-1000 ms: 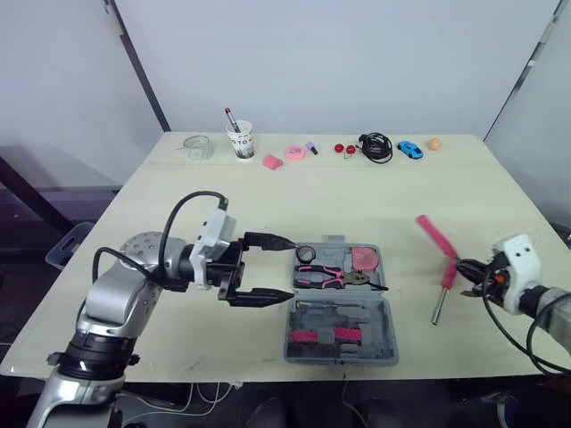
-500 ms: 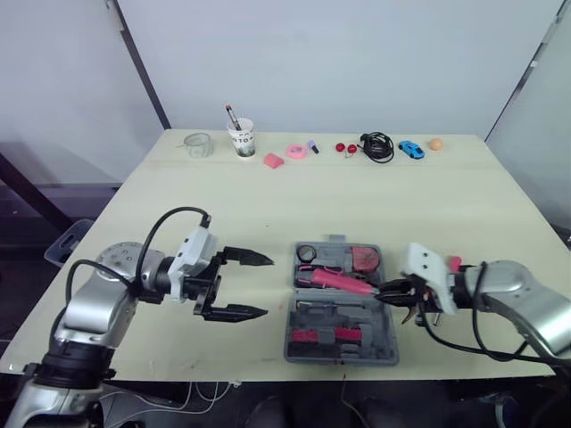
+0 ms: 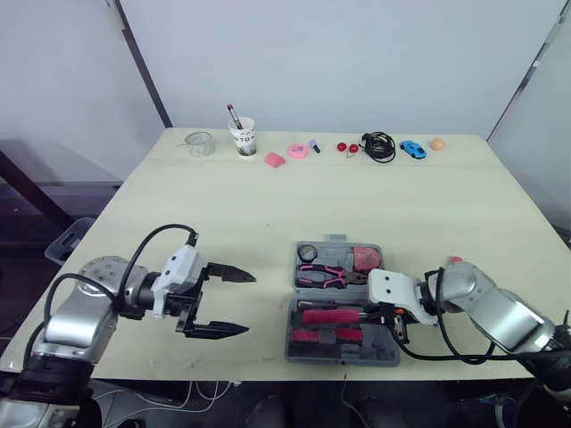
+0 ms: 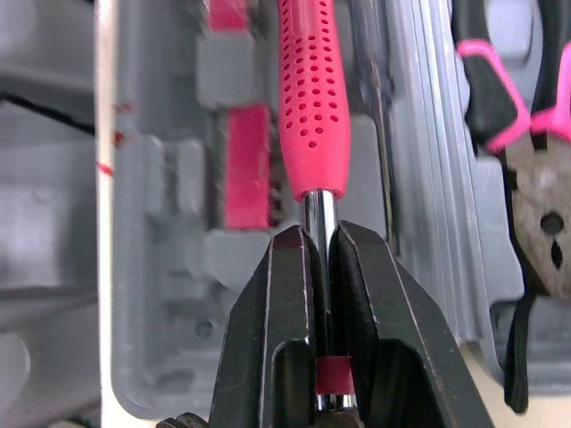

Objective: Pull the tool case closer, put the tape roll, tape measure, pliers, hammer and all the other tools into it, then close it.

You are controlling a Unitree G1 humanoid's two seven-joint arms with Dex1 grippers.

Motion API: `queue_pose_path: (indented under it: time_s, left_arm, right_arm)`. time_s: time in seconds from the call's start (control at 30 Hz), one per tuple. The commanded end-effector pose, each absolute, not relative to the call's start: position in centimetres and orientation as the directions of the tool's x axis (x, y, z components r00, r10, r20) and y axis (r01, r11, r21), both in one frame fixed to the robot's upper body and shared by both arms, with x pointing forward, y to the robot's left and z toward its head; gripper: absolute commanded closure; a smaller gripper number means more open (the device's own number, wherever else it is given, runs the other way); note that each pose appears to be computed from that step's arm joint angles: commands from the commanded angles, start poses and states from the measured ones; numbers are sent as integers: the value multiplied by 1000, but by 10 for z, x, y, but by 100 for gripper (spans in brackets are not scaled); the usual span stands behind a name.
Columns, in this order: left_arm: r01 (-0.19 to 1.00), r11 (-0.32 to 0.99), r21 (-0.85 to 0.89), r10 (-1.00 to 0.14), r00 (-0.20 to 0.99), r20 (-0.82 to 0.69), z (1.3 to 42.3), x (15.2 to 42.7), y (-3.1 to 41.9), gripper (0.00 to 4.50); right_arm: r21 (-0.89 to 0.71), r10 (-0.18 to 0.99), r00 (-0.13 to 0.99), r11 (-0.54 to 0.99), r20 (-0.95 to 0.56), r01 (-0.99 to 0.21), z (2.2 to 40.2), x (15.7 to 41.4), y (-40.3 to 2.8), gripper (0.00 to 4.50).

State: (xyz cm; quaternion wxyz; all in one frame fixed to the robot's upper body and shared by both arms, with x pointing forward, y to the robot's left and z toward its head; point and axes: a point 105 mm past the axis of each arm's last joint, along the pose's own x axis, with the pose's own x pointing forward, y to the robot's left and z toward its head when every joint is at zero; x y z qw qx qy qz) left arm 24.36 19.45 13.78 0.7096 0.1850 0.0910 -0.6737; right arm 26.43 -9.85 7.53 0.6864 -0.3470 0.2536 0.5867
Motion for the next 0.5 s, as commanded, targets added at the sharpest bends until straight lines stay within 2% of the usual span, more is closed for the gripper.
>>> queue_pose_path:
  time_s: [0.03, 0.5]
  left_arm:
    - [987, -24, 159, -915, 42, -402, 142, 240, 198, 0]
    - [985, -56, 166, -914, 17, -406, 141, 242, 193, 0]
  right_arm:
    - [-245, 635, 211, 36, -743, -969, 83, 270, -88, 439]
    - [-240, 656, 202, 32, -727, -970, 72, 268, -70, 439]
